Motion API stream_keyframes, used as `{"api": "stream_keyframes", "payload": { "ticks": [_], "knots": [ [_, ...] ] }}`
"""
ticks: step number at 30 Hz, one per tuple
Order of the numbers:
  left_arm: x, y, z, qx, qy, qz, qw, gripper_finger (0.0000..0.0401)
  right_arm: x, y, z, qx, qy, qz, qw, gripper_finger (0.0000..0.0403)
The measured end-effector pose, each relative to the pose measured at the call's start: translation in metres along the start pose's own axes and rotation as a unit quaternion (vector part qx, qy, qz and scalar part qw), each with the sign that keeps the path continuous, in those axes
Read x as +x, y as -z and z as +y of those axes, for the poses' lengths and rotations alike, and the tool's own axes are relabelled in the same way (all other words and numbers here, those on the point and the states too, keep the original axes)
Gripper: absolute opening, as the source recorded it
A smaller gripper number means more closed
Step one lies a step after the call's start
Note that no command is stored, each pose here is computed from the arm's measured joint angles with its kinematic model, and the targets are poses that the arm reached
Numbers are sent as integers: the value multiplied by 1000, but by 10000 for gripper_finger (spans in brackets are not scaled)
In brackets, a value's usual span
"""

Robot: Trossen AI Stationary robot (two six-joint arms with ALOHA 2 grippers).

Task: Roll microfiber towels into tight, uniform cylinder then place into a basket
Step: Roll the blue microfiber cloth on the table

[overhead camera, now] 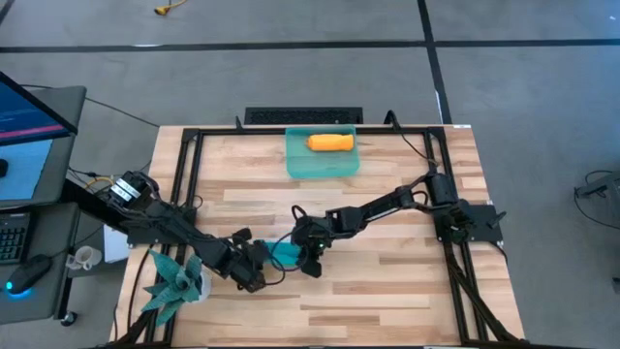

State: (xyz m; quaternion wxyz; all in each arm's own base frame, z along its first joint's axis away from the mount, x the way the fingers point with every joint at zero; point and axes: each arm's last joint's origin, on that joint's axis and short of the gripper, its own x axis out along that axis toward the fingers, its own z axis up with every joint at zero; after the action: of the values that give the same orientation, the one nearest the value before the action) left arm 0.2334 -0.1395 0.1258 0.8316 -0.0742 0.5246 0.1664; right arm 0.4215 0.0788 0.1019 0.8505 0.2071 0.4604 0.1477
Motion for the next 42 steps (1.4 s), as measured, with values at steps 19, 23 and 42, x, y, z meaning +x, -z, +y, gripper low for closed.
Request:
{"api": "stream_keyframes", "payload": {
  "ticks": [19, 23, 42],
  "knots": [
    [-21, -27, 12, -154, 188, 121, 962, 30, -4, -1, -5, 143, -105, 57, 983, 22],
    [-20, -17, 15, -136, 174, 160, 962, 35, -9, 0, -13, 162, -98, 70, 979, 23],
    [-36, -3, -12, -3, 153, 4, 988, 6, -9, -1, -18, 157, -60, 56, 984, 23]
  ]
}}
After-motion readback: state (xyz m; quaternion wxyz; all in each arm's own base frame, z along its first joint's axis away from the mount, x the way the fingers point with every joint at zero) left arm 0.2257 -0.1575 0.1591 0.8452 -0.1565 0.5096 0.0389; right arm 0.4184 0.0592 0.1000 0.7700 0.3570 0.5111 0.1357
